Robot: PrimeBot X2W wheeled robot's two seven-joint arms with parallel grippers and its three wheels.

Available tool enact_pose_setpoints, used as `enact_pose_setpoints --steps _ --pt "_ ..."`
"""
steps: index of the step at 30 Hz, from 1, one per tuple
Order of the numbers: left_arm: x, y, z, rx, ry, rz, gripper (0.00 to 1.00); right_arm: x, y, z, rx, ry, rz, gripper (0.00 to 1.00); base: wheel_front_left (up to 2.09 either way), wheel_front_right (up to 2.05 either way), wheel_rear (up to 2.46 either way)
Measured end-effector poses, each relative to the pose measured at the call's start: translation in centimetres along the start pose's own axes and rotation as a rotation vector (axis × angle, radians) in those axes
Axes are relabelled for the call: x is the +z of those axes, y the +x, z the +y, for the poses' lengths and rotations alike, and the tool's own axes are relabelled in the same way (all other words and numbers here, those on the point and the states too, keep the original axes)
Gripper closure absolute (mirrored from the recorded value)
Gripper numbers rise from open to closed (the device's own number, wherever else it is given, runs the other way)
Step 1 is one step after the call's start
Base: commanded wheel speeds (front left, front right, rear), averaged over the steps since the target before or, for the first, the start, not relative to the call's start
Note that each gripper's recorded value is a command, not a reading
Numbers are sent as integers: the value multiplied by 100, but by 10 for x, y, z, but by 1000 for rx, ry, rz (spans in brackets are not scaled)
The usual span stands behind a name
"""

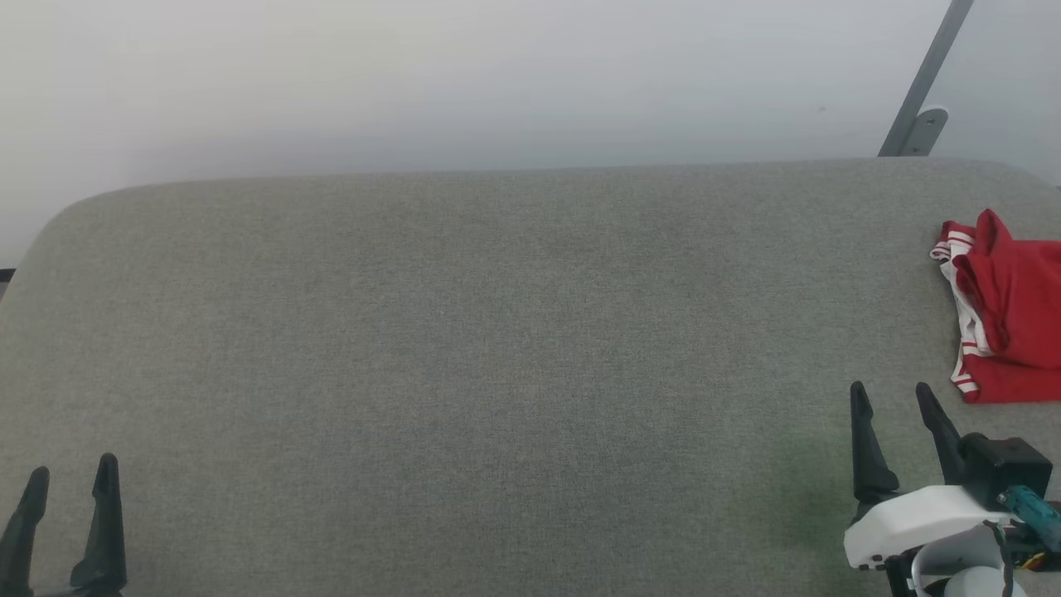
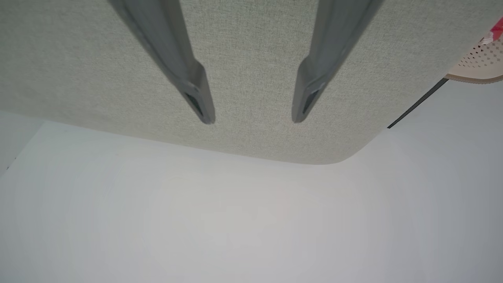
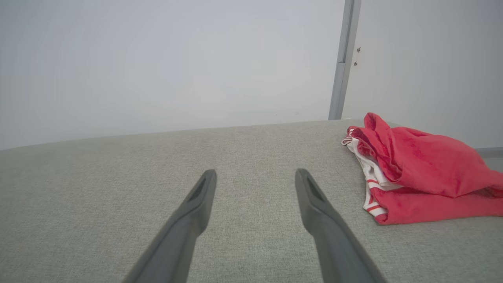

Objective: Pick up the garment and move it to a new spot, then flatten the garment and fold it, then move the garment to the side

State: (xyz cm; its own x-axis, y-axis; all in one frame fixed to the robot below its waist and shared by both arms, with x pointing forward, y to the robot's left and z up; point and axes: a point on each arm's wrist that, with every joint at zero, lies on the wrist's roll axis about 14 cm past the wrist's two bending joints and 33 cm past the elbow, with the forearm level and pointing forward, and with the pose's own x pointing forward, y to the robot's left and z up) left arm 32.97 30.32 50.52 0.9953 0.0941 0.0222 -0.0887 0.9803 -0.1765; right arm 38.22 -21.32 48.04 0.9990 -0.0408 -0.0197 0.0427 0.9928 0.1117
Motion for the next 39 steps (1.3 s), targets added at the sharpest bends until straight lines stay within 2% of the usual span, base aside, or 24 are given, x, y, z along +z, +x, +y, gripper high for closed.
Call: enact_pose_setpoints --steps 28,29,35,39 --pt "5 2 -1 -1 -11 -18 0 -7 0 5 9 18 21 0 0 0 0" --pt "7 3 0 2 -11 -22 100 -7 0 5 9 19 21 100 0 0 0" --pt "-25 -8 -8 29 -77 53 100 -33 -12 4 -3 33 103 100 0 0 0" --pt "-32 -9 -9 46 -138 73 100 -38 -14 1 -25 98 124 100 0 0 0"
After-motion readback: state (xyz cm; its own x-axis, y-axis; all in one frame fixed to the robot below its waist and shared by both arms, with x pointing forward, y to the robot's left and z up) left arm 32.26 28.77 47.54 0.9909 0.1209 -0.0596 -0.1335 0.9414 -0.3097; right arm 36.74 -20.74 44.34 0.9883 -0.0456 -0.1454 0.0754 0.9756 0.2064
